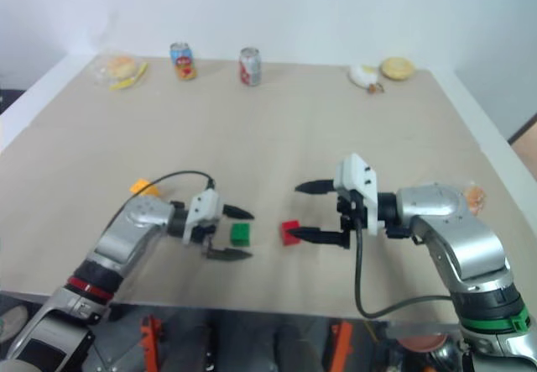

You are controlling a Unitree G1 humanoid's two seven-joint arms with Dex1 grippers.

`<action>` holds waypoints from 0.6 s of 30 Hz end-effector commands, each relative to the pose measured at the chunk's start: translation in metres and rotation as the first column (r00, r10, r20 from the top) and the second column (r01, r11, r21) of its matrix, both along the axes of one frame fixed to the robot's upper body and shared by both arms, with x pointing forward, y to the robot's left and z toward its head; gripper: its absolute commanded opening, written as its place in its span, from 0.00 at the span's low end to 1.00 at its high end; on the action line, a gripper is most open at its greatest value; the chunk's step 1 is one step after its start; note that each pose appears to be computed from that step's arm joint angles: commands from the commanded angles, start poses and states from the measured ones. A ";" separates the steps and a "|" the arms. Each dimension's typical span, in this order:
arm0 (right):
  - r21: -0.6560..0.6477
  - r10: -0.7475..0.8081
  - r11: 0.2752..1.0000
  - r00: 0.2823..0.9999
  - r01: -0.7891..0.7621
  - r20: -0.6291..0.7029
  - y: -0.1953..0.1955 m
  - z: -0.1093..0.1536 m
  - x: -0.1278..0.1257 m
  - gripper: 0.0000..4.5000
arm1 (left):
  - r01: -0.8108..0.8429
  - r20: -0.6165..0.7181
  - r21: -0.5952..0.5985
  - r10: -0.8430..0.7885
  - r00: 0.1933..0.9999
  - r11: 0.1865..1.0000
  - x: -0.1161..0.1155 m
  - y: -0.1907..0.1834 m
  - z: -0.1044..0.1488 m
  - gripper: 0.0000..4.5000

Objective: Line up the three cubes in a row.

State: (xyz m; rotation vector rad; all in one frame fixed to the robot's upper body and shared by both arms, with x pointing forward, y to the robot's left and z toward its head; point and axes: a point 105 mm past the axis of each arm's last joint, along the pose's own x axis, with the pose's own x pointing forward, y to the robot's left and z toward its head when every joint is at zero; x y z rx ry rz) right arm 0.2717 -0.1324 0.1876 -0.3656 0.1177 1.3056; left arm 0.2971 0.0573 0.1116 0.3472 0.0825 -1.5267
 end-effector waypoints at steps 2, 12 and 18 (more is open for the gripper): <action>0.108 0.042 0.993 0.998 -0.046 0.038 0.007 0.030 -0.006 1.00 | -0.113 0.032 -0.169 0.120 0.992 0.979 0.004 0.014 0.053 0.99; 0.208 0.087 0.972 0.990 -0.108 0.107 0.055 0.043 0.015 1.00 | -0.682 0.032 -0.271 0.714 0.699 0.680 0.026 0.124 0.084 0.99; 0.217 0.130 0.964 0.985 -0.153 0.114 0.076 0.037 0.032 1.00 | -0.792 0.016 -0.231 0.816 0.578 0.566 0.028 0.163 0.072 0.99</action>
